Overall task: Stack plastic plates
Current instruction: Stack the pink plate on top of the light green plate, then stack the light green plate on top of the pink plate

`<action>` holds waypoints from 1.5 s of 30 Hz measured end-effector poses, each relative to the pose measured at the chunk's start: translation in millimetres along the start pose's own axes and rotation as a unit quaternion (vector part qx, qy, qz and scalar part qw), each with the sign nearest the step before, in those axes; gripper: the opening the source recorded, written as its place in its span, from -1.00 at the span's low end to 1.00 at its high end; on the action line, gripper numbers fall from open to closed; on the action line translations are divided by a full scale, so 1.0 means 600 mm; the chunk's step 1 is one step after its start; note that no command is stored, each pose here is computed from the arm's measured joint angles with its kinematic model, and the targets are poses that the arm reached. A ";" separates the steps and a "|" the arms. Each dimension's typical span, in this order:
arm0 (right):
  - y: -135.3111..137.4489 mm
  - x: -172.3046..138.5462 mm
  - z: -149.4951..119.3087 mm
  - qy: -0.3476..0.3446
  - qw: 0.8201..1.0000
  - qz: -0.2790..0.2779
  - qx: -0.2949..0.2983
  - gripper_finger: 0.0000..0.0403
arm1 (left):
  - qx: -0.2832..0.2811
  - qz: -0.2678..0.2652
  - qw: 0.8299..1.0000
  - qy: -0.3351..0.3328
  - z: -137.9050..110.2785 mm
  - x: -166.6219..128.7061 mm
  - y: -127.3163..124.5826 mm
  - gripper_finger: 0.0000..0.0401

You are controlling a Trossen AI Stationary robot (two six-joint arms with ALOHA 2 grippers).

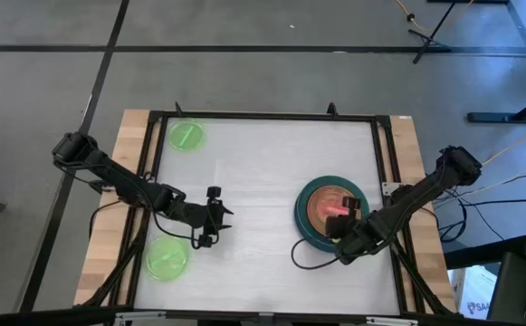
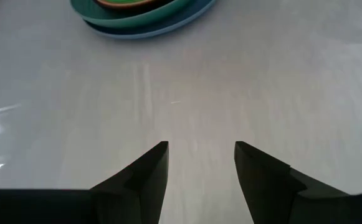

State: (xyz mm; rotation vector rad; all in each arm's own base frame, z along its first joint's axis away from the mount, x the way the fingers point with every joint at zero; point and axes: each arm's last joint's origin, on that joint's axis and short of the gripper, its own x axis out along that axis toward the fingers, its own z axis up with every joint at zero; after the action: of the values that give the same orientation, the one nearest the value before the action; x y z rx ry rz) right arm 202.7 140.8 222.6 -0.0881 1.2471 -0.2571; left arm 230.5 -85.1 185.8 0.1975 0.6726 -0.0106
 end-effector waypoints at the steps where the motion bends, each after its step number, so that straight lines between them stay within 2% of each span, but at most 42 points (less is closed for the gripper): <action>1: -0.001 0.004 -0.003 0.010 1.000 0.004 0.006 -0.97 | 0.000 0.000 1.000 0.000 0.000 0.000 0.000 -0.11; 7: -0.008 0.026 -0.019 0.014 0.998 -0.030 0.046 -0.97 | 0.000 0.000 1.000 0.000 0.000 0.000 0.000 -0.11; 10: -0.008 0.030 -0.022 0.013 0.998 -0.032 0.053 -0.91 | 0.000 0.000 1.000 0.000 0.000 0.000 0.000 -0.11; 14: -0.005 0.032 -0.019 0.002 0.998 -0.021 0.061 -0.66 | 0.000 0.000 1.000 0.000 0.000 0.000 0.000 -0.11; 21: -0.007 0.018 0.009 -0.020 0.999 -0.003 0.037 -0.22 | -0.004 0.018 1.000 -0.008 0.002 0.001 0.003 -0.11; 26: 0.001 0.003 0.034 -0.104 0.994 -0.015 0.014 -0.08 | -0.014 0.032 0.999 -0.012 0.004 0.003 0.011 -0.11; 32: 0.016 0.021 0.056 -0.233 0.972 -0.025 -0.010 -0.06 | -0.055 0.094 0.994 -0.001 0.001 0.009 0.036 -0.11; 38: 0.023 0.057 0.058 -0.330 0.944 -0.003 -0.023 -0.06 | -0.105 0.193 0.973 0.068 -0.023 0.014 0.085 -0.11; 41: 0.015 0.073 0.058 -0.361 0.933 0.004 -0.015 -0.06 | -0.137 0.238 0.951 0.141 -0.026 0.004 0.125 -0.11; 45: 0.001 0.087 0.060 -0.366 0.931 0.000 0.001 -0.06 | -0.191 0.277 0.915 0.223 -0.027 -0.016 0.182 -0.11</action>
State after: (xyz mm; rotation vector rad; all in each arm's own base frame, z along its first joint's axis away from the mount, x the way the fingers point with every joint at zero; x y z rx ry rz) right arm 252.0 126.4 185.8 -0.1659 0.5025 -0.1973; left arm 221.0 24.8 198.8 0.0031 1.0376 0.7268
